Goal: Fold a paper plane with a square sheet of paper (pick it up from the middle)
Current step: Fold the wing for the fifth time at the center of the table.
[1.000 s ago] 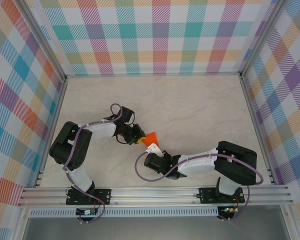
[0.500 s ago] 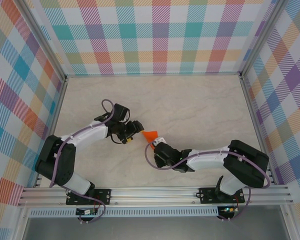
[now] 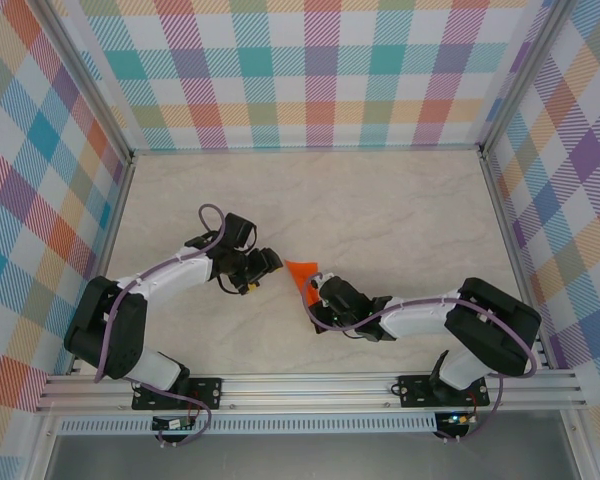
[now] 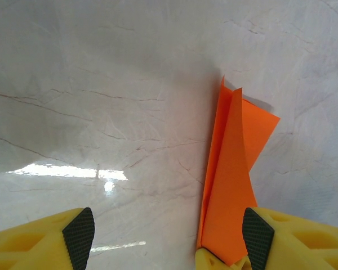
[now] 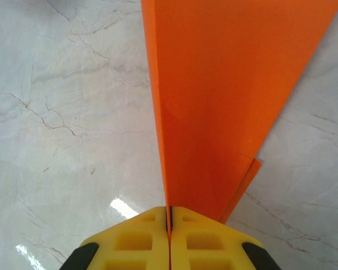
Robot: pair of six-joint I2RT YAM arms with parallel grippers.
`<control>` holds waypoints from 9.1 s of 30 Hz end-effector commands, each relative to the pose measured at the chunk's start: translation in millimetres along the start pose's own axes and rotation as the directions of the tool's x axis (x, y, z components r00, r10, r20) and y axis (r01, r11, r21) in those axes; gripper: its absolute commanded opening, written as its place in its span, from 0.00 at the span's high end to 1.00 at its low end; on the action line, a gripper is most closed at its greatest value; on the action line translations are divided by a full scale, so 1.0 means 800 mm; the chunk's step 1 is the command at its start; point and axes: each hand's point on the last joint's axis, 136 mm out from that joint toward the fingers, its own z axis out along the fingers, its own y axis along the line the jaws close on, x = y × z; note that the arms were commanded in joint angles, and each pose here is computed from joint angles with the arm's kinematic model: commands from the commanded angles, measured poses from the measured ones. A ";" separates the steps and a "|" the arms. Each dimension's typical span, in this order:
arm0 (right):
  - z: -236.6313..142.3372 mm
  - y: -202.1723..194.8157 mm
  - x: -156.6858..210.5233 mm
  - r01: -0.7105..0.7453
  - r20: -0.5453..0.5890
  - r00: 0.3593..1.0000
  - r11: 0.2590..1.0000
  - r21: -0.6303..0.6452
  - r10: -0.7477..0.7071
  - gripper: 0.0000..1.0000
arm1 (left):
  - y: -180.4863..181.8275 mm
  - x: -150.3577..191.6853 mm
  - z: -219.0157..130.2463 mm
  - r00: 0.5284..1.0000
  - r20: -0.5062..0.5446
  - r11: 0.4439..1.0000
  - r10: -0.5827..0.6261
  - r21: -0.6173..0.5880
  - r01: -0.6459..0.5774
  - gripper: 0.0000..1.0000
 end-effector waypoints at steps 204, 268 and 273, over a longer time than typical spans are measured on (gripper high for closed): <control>-0.014 -0.018 0.047 -0.562 -0.390 0.776 0.824 -0.073 0.496 0.84 | -0.068 0.094 0.112 0.935 -0.088 0.926 0.343 0.198 -0.321 0.56; -0.032 0.009 0.080 -0.462 -0.476 0.789 0.886 -0.043 0.388 0.90 | -0.061 0.098 0.121 0.947 -0.133 0.947 0.294 0.174 -0.269 0.56; -0.028 -0.002 0.093 -0.463 -0.495 0.764 0.886 0.027 0.414 0.89 | -0.055 0.098 0.123 0.950 -0.134 0.952 0.282 0.161 -0.260 0.56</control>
